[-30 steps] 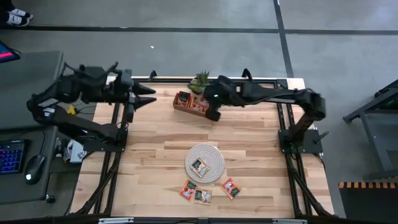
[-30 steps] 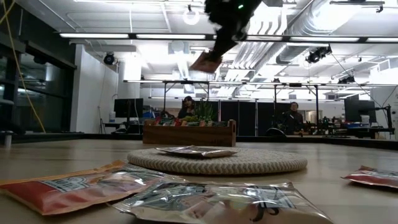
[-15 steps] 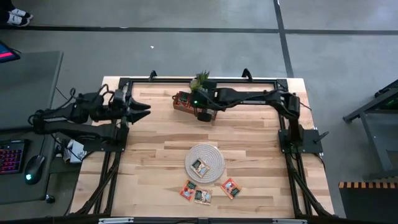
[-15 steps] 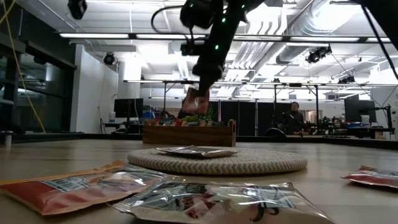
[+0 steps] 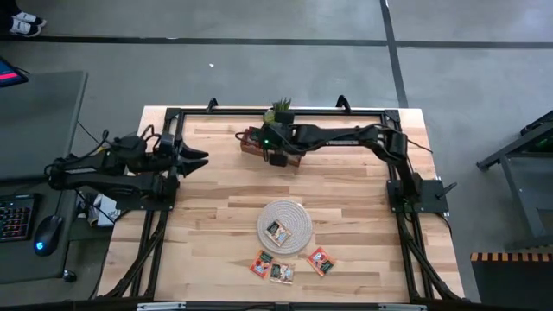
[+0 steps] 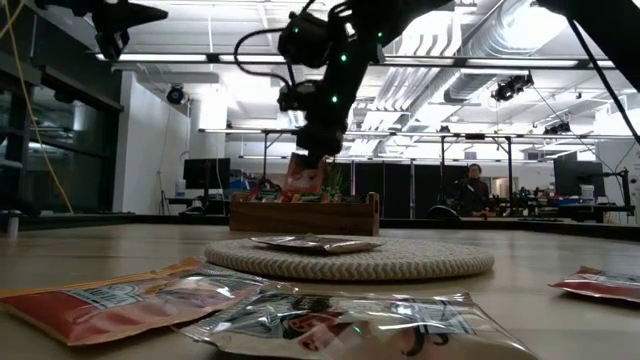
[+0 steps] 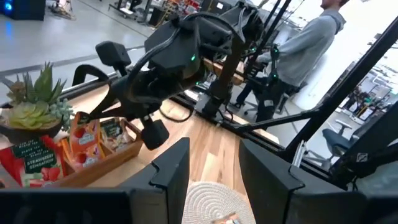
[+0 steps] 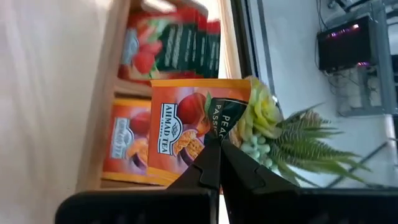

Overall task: Pick & Place Tea
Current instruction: Put the orange tea bag into the middle section of the wooden organizer

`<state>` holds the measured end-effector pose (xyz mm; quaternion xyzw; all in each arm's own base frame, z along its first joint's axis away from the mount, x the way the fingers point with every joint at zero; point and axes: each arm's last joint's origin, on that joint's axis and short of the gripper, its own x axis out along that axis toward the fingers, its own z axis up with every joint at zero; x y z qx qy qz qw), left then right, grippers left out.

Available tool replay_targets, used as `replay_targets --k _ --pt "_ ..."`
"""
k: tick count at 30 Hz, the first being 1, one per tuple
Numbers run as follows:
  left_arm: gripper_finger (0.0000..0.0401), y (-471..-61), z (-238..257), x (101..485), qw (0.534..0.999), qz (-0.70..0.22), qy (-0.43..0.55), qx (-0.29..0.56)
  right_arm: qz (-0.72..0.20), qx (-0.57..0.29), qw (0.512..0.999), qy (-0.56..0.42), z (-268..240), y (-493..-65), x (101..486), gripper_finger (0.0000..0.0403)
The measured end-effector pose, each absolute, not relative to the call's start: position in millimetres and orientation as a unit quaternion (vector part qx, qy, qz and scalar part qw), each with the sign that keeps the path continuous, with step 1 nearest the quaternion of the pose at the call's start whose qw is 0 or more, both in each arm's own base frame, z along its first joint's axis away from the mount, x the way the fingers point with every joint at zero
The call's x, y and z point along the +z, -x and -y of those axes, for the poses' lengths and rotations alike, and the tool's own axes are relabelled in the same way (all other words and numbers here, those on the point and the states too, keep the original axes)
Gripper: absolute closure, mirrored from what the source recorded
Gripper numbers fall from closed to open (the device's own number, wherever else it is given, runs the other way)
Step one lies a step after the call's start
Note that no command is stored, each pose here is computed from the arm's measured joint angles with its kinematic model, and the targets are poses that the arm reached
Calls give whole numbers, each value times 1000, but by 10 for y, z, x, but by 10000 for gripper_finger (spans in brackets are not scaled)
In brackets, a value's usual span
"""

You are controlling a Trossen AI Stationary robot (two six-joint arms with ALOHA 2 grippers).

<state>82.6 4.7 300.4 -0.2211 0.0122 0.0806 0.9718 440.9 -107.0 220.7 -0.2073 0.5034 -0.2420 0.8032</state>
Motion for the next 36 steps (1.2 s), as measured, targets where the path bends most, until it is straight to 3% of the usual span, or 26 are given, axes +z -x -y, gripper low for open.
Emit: replay_targets --k 9,24,36 --pt "264 -866 -48 2892 970 -29 225 85 -513 -258 779 251 1041 -4409 2212 403" --pt "264 -867 -49 2885 971 -30 222 88 -498 -266 791 236 982 -4435 2221 403" --pt "264 -867 -48 2879 971 -34 222 86 -528 -253 781 218 968 -4477 1939 403"
